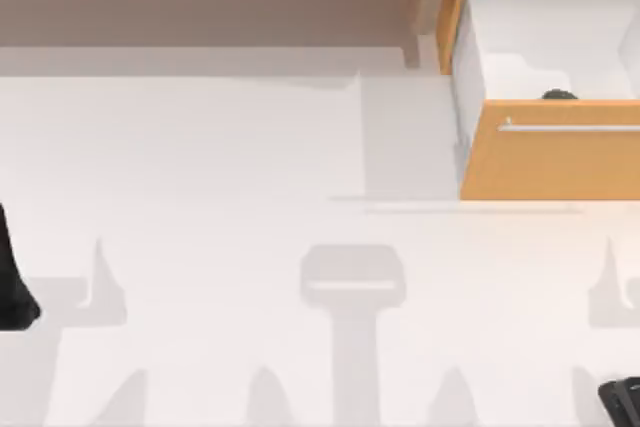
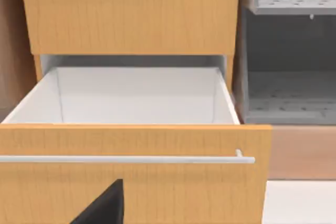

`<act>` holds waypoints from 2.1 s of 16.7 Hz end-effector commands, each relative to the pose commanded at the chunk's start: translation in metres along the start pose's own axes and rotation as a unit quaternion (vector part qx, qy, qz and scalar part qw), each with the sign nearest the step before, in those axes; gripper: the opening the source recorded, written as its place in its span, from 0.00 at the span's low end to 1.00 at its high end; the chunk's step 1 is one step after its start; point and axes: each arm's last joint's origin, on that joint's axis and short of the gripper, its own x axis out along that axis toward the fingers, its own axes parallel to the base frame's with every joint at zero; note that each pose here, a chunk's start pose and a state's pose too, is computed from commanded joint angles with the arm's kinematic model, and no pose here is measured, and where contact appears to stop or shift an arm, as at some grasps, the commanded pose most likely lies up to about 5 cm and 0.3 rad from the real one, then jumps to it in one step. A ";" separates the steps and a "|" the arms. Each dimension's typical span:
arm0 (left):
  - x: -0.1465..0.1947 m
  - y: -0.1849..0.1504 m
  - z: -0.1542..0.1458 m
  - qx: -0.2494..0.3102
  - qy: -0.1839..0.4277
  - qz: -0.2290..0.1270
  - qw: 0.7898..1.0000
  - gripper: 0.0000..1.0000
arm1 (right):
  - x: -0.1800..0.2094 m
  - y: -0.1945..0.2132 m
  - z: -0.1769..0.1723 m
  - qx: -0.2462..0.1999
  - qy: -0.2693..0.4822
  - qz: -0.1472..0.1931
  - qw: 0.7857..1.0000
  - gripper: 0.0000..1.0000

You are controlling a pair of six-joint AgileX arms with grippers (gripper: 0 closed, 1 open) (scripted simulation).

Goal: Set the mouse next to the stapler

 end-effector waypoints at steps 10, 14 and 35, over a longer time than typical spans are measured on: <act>0.000 0.000 0.000 0.000 0.000 0.000 1.000 1.00 | 0.014 0.004 0.063 0.034 0.110 0.010 0.993 1.00; 0.000 0.000 0.000 0.000 0.000 0.000 1.000 1.00 | 0.056 0.010 0.114 0.059 0.220 0.012 0.974 1.00; 0.000 0.000 0.000 0.000 0.000 0.000 1.000 1.00 | 0.375 0.076 0.006 0.091 0.663 -0.098 0.736 1.00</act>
